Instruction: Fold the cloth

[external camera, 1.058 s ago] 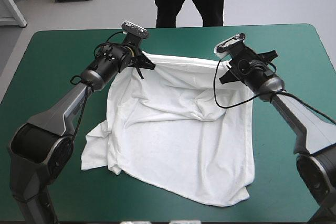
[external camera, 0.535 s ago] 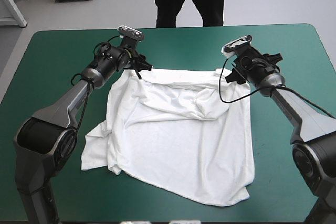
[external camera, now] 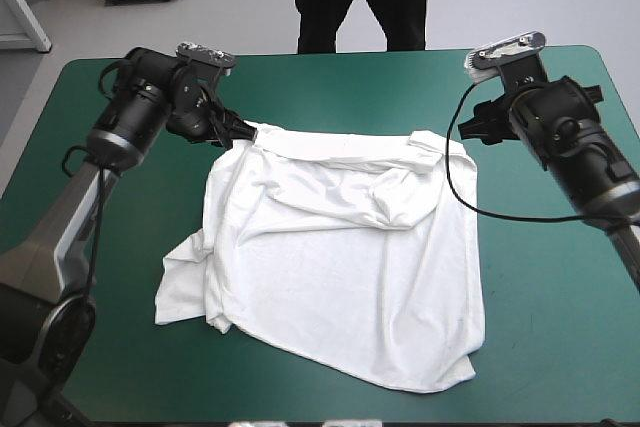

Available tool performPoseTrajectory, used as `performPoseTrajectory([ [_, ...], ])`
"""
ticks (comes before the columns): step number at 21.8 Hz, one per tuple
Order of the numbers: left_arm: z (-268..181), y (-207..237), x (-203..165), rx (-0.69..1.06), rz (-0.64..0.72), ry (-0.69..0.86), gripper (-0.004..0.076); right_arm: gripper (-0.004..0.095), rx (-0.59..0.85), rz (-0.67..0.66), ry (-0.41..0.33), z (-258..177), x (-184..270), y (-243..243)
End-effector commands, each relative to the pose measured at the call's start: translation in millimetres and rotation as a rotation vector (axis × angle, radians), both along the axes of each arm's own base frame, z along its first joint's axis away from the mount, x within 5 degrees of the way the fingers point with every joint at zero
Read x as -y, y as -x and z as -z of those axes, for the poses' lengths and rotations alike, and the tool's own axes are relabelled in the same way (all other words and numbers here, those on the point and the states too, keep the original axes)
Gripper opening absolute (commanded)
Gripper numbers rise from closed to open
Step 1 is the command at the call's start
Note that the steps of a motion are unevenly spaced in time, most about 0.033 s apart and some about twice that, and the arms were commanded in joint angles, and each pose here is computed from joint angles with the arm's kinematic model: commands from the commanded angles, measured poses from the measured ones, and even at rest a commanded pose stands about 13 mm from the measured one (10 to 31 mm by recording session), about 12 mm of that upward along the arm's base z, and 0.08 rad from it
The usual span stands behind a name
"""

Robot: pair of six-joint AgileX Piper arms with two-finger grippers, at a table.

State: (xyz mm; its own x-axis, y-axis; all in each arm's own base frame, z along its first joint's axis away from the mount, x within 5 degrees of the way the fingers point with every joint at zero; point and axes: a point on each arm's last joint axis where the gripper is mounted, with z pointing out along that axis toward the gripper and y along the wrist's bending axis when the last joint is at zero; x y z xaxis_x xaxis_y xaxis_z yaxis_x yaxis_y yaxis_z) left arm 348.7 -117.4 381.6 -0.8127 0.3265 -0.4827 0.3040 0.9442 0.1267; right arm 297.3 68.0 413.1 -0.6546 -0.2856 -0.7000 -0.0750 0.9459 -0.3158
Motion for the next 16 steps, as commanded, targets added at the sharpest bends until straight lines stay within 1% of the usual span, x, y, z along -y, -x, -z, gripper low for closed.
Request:
performPoseTrajectory([
  [1, -45, 41, -7, 0.054, 0.039, 0.103, 0.0257, 0.0677, 0.108, -0.053, -0.053, -37, 8, 30],
  [2, -51, 53, -10, 0.063, 0.039, 0.125, 0.0264, 0.0677, 0.122, -0.079, -0.091, -45, 9, 43],
  [3, -53, 67, -16, 0.069, 0.037, 0.119, 0.0280, 0.0677, 0.133, -0.096, -0.110, -51, 10, 54],
  [6, -44, 93, -27, 0.041, 0.032, 0.095, 0.0333, 0.0675, 0.180, -0.116, -0.138, -63, 18, 81],
  [7, -31, 99, -29, 0.000, 0.030, 0.080, 0.0356, 0.0675, 0.194, -0.120, -0.150, -65, 21, 92],
  [9, -10, 106, -32, -0.069, 0.027, 0.055, 0.0361, 0.0675, 0.206, -0.134, -0.166, -65, 24, 109],
  [11, 16, 105, -33, -0.137, 0.033, 0.007, 0.0361, 0.0675, 0.199, -0.165, -0.154, -60, 24, 121],
  [15, 45, 97, -32, -0.187, 0.056, -0.044, 0.0366, 0.0675, 0.146, -0.190, -0.141, -49, 20, 127],
  [16, 51, 94, -32, -0.199, 0.057, -0.062, 0.0379, 0.0675, 0.138, -0.198, -0.135, -48, 19, 127],
])
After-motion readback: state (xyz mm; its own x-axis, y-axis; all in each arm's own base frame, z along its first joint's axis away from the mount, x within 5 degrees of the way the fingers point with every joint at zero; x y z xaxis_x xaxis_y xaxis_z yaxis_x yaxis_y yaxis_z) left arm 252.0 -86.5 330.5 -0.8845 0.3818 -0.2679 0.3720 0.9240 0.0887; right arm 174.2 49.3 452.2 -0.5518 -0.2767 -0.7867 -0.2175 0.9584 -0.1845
